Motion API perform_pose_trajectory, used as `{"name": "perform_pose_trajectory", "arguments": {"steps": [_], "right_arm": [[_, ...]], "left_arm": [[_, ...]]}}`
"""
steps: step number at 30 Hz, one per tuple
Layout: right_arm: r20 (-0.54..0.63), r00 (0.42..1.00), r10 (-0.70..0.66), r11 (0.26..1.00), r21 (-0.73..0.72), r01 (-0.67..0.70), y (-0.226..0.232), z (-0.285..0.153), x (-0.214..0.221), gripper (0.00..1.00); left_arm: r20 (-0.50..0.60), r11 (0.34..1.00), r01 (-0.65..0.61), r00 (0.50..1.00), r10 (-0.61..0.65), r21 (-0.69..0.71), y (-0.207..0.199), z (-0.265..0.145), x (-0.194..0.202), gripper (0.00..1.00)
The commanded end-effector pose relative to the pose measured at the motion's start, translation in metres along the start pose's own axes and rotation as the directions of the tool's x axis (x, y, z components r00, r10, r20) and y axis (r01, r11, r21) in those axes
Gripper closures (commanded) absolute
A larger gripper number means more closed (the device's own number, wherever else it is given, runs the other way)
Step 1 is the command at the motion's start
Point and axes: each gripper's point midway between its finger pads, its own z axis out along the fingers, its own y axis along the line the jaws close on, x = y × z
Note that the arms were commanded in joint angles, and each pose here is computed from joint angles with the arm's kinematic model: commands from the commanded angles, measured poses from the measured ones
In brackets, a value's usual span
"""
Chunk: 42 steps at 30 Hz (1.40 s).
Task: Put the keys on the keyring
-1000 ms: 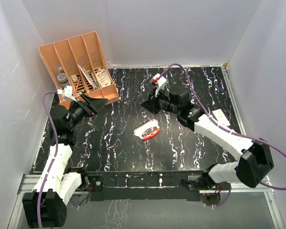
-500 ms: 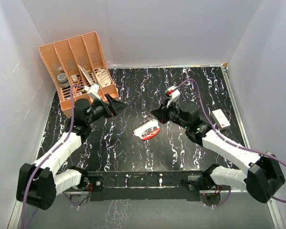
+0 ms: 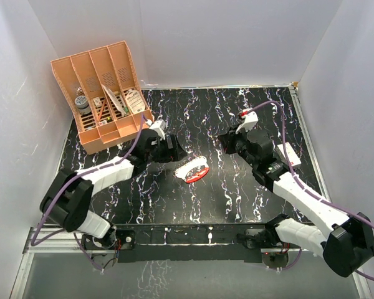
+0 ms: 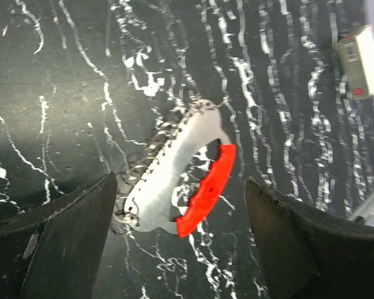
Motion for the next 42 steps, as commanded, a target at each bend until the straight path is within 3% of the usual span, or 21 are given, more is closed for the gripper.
{"name": "perform_pose_trajectory", "arguments": {"steps": [1,24,29,32,42], "right_arm": [[0.006,1.000,0.027,0.999,0.022,-0.027,-0.013,0.002,-0.007,1.00],[-0.080,0.996,0.041,0.999,-0.024,-0.043,-0.024,-0.002,0.030,1.00],[-0.084,0.996,0.039,0.999,-0.025,-0.041,-0.025,-0.002,0.032,1.00],[-0.082,0.996,0.038,0.999,-0.025,-0.040,-0.025,-0.002,0.031,1.00],[-0.090,0.995,0.035,0.999,-0.037,-0.039,-0.023,0.000,0.031,1.00]], "left_arm": [[0.010,0.994,-0.052,0.999,0.053,-0.092,0.013,0.017,-0.006,0.19],[-0.039,0.965,-0.213,0.977,0.210,-0.151,0.019,0.071,0.014,0.31],[-0.059,0.965,-0.211,0.977,0.204,-0.154,0.023,0.075,0.022,0.42],[-0.070,0.966,-0.209,0.977,0.201,-0.149,0.023,0.075,0.027,0.54],[-0.091,0.966,-0.215,0.975,0.204,-0.140,0.026,0.072,0.037,0.70]]}}
